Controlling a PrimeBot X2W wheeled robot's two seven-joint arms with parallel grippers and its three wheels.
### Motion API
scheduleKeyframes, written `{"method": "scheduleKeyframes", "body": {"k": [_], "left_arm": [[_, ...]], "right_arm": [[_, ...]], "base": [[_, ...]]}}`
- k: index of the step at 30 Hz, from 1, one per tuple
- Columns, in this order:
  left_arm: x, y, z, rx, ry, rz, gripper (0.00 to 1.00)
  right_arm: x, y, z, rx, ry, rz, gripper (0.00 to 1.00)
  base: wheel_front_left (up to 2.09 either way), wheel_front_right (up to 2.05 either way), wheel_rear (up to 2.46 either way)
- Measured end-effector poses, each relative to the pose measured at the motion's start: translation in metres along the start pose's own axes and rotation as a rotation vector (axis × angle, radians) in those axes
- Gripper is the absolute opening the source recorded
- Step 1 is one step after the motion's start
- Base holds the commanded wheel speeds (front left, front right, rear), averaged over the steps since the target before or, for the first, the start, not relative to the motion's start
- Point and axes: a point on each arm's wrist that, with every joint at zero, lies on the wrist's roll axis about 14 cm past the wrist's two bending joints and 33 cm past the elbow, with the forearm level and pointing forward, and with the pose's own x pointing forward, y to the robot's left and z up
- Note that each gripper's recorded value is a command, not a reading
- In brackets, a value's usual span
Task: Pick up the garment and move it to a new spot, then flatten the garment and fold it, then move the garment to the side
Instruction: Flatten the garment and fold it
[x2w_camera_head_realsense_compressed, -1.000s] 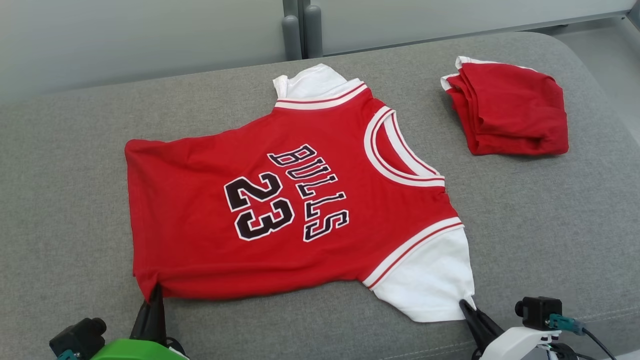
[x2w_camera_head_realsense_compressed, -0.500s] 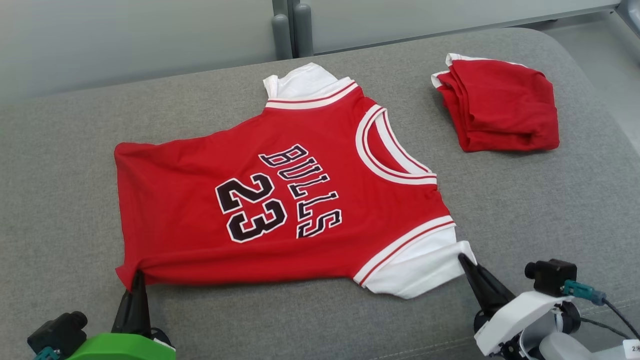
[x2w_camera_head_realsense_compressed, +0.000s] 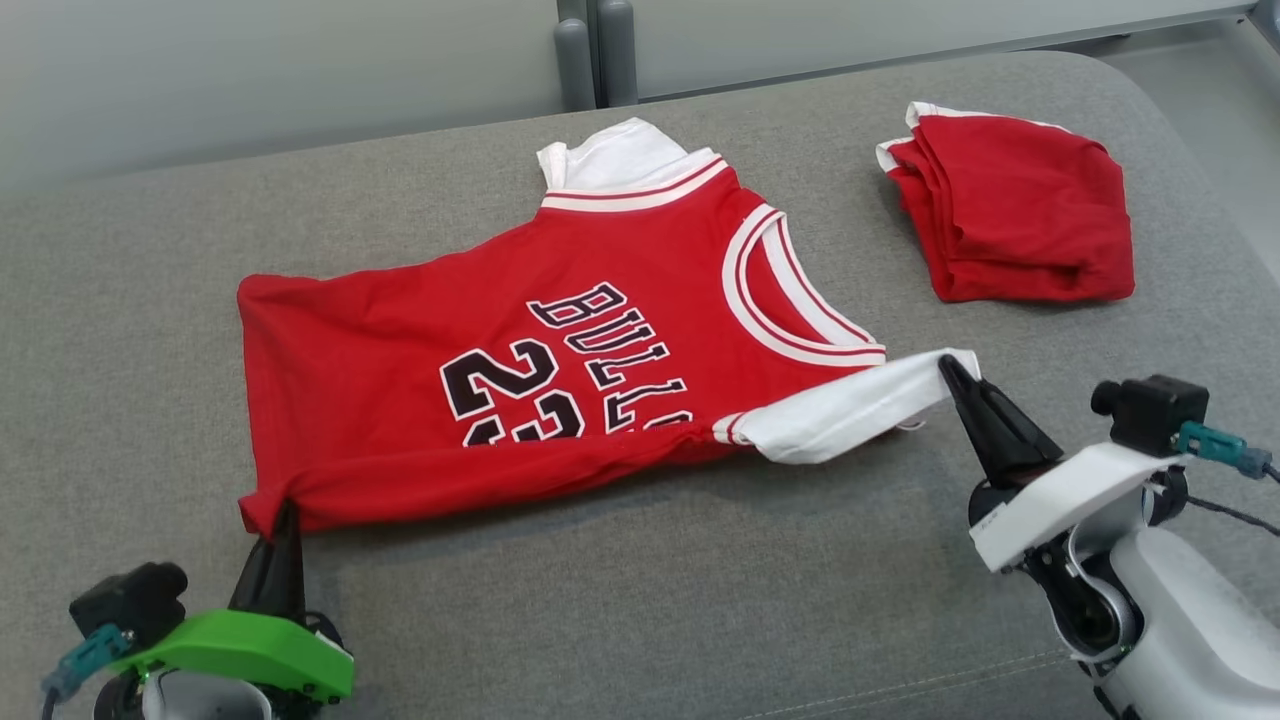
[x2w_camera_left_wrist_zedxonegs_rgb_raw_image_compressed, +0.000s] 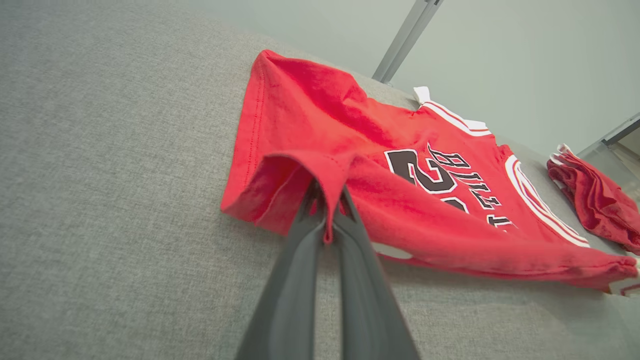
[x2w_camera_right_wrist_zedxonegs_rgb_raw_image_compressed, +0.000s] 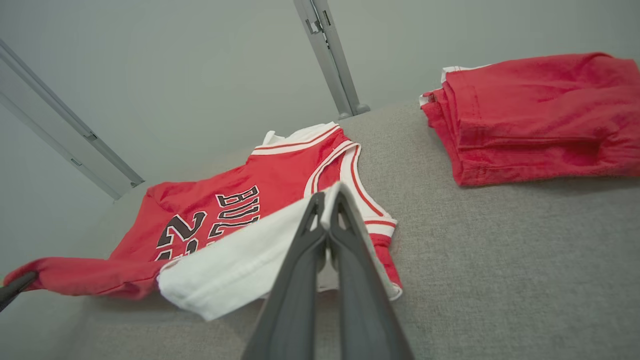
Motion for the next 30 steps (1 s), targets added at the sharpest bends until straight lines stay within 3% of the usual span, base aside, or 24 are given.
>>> {"method": "scheduleKeyframes", "body": {"k": [7,17,19,20,21,22,23,30], "left_arm": [[0.023,-0.006,-0.007,0.033,0.084,-0.014,0.00],[0.056,0.006,-0.010,0.055,0.158,0.042,0.01],[0.060,0.010,-0.011,0.054,0.163,0.058,0.36],[0.062,0.011,-0.012,0.053,0.170,0.066,0.45],[0.063,0.013,-0.012,0.052,0.173,0.072,0.81],[0.064,0.014,-0.013,0.050,0.174,0.077,0.93],[0.066,0.015,-0.013,0.046,0.176,0.082,1.00],[0.073,0.016,-0.009,0.032,0.154,0.099,1.00]], "right_arm": [[0.037,0.011,0.008,-0.031,0.067,0.061,0.00],[0.082,0.003,0.002,-0.053,0.180,0.054,0.00],[0.089,0.001,-0.001,-0.052,0.198,0.049,0.00],[0.092,0.000,-0.004,-0.050,0.209,0.044,0.00],[0.094,-0.002,-0.006,-0.048,0.220,0.037,0.00],[0.095,-0.004,-0.009,-0.043,0.233,0.030,0.00],[0.097,-0.007,-0.014,-0.032,0.248,0.017,0.00],[0.107,-0.004,-0.022,-0.007,0.271,0.006,0.02]], "base": [[0.00,0.00,0.00],[0.00,0.00,0.00],[0.00,0.00,0.00],[0.00,0.00,0.00],[0.00,0.00,0.00],[0.00,0.00,0.00],[0.00,0.00,0.00],[0.00,0.00,0.00]]}}
